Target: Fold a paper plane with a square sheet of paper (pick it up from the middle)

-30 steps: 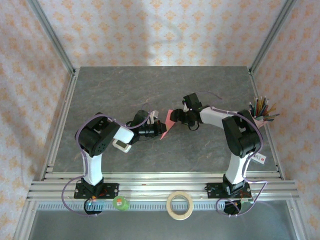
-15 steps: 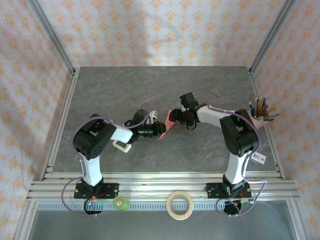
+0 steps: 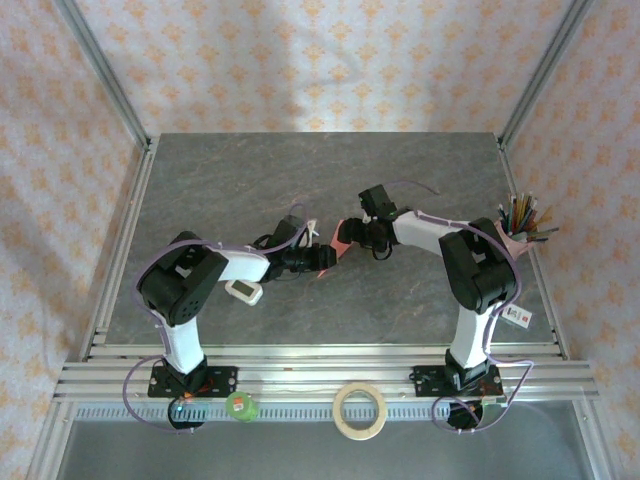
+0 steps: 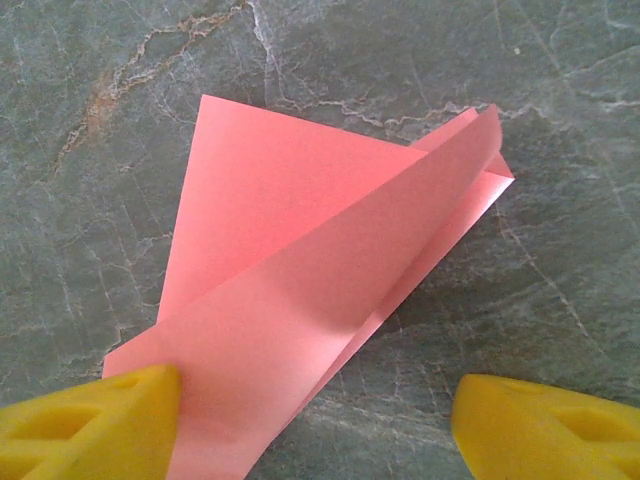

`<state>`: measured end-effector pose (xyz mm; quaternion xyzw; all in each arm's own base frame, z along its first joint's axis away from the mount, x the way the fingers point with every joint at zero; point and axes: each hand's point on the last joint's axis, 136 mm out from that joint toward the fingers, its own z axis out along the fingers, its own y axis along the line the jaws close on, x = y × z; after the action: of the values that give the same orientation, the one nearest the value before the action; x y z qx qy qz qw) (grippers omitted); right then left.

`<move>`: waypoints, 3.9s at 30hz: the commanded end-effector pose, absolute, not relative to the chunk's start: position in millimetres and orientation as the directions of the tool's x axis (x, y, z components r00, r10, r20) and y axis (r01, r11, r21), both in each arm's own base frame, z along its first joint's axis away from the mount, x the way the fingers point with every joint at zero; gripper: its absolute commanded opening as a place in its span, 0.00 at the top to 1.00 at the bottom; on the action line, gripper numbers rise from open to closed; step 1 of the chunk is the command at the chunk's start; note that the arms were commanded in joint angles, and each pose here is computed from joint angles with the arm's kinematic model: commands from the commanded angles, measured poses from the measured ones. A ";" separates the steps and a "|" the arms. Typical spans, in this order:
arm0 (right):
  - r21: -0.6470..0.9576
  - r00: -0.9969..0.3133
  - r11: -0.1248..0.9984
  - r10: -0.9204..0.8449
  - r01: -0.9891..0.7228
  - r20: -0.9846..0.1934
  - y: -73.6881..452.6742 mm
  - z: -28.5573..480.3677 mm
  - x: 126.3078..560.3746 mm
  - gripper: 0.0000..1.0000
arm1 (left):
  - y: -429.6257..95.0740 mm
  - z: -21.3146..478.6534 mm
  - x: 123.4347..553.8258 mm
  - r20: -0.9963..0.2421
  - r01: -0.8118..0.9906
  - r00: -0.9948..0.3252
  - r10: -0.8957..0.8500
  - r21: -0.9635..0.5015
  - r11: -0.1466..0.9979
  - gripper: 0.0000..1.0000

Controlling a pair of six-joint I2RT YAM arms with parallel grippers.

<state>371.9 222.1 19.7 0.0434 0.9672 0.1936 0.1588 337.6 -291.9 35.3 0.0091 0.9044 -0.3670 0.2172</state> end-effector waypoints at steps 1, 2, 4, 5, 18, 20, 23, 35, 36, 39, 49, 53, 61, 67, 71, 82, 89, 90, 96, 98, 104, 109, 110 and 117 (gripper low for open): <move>0.300 -0.970 0.952 0.127 0.061 -0.207 210.0 -46.3 356.6 0.25 | -288.0 42.6 341.9 -0.442 0.197 -0.889 -0.122 -0.608 0.769 0.58; 0.300 -0.970 0.952 0.129 0.062 -0.208 209.8 -45.7 357.6 0.25 | -288.0 42.9 341.8 -0.443 0.199 -0.889 -0.119 -0.606 0.770 0.57; 0.297 -0.971 0.953 0.128 0.063 -0.204 209.6 -47.4 357.1 0.25 | -288.2 41.3 341.1 -0.444 0.201 -0.889 -0.113 -0.598 0.776 0.58; 0.298 -0.970 0.952 0.128 0.062 -0.206 210.3 -46.6 358.1 0.25 | -287.4 39.4 340.6 -0.440 0.196 -0.891 -0.112 -0.595 0.780 0.58; 0.289 -0.974 0.955 0.127 0.068 -0.190 209.1 -53.3 355.2 0.25 | -282.5 23.0 336.1 -0.434 0.201 -0.897 -0.077 -0.558 0.805 0.72; 0.288 -0.974 0.955 0.129 0.071 -0.187 208.7 -55.1 354.8 0.25 | -281.4 19.6 335.4 -0.430 0.197 -0.900 -0.075 -0.554 0.809 0.74; 0.287 -0.975 0.955 0.129 0.073 -0.182 208.2 -56.9 353.9 0.26 | -280.2 16.6 334.7 -0.427 0.194 -0.901 -0.075 -0.550 0.812 0.77; 0.359 -0.955 0.933 0.084 -0.024 -0.284 224.5 -0.1 371.3 0.26 | -278.4 9.5 331.4 -0.415 0.178 -0.906 -0.087 -0.559 0.810 0.79; 0.364 -0.949 0.930 0.080 -0.040 -0.306 225.3 10.1 374.2 0.26 | -278.5 9.9 331.5 -0.415 0.177 -0.906 -0.090 -0.562 0.808 0.79; 0.372 -0.929 0.926 0.079 -0.066 -0.361 224.6 36.1 378.6 0.25 | -280.0 11.4 330.8 -0.414 0.183 -0.905 -0.094 -0.581 0.793 0.80; 0.396 -0.922 0.911 0.048 -0.118 -0.385 226.2 48.7 377.3 0.24 | -286.1 22.3 329.7 -0.356 0.144 -0.920 -0.162 -0.693 0.706 0.84; 0.388 -0.930 0.912 0.020 -0.133 -0.366 228.6 39.6 377.2 0.23 | -286.5 26.2 330.6 -0.351 0.142 -0.921 -0.169 -0.708 0.692 0.85; 0.302 -0.952 0.949 0.007 -0.090 -0.307 216.5 6.0 375.6 0.23 | -286.4 27.2 331.3 -0.345 0.136 -0.922 -0.176 -0.714 0.687 0.85; 0.240 -0.960 0.969 0.012 -0.057 -0.278 207.1 -10.9 374.6 0.24 | -285.8 37.8 332.6 -0.365 0.150 -0.913 -0.180 -0.714 0.684 0.81; 0.217 -0.966 0.975 0.009 -0.049 -0.258 205.8 -21.7 372.4 0.24 | -280.7 51.3 335.6 -0.403 0.166 -0.897 -0.182 -0.688 0.707 0.70; 0.219 -0.972 0.975 0.016 -0.037 -0.234 207.2 -32.4 369.8 0.24 | -270.2 46.1 340.8 -0.450 0.187 -0.886 -0.116 -0.574 0.797 0.55; 0.222 -0.974 0.974 0.018 -0.033 -0.225 208.0 -35.9 369.2 0.25 | -275.5 39.1 339.8 -0.443 0.202 -0.893 -0.082 -0.556 0.807 0.58; 0.219 -0.975 0.975 0.018 -0.032 -0.221 207.1 -37.4 368.6 0.25 | -275.6 37.9 340.2 -0.443 0.203 -0.893 -0.079 -0.553 0.808 0.59; 0.214 -0.977 0.977 0.020 -0.026 -0.213 206.3 -41.0 367.4 0.25 | -275.8 27.3 337.4 -0.424 0.197 -0.904 -0.063 -0.541 0.818 0.63; 0.213 -0.977 0.977 0.020 -0.026 -0.210 205.8 -42.1 366.8 0.25 | -274.9 24.5 336.8 -0.419 0.193 -0.906 -0.060 -0.536 0.822 0.65; 0.210 -0.979 0.977 0.021 -0.022 -0.203 204.8 -46.3 364.8 0.26 | -271.6 16.1 335.0 -0.410 0.181 -0.910 -0.055 -0.516 0.837 0.71; 0.209 -0.980 0.978 0.023 -0.019 -0.198 204.4 -48.6 363.0 0.26 | -269.0 8.4 333.4 -0.400 0.172 -0.915 -0.051 -0.501 0.848 0.74; 0.209 -0.980 0.978 0.025 -0.017 -0.197 204.1 -48.8 363.2 0.26 | -269.0 7.0 333.0 -0.397 0.170 -0.916 -0.050 -0.500 0.849 0.75; 0.206 -0.980 0.978 0.029 -0.012 -0.196 203.1 -49.7 362.4 0.26 | -268.6 3.7 332.9 -0.395 0.168 -0.917 -0.048 -0.495 0.853 0.77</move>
<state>379.3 222.7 17.5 -0.0068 0.9774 0.1532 0.1459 338.0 -271.9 23.3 0.0258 0.9286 -0.3006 0.2162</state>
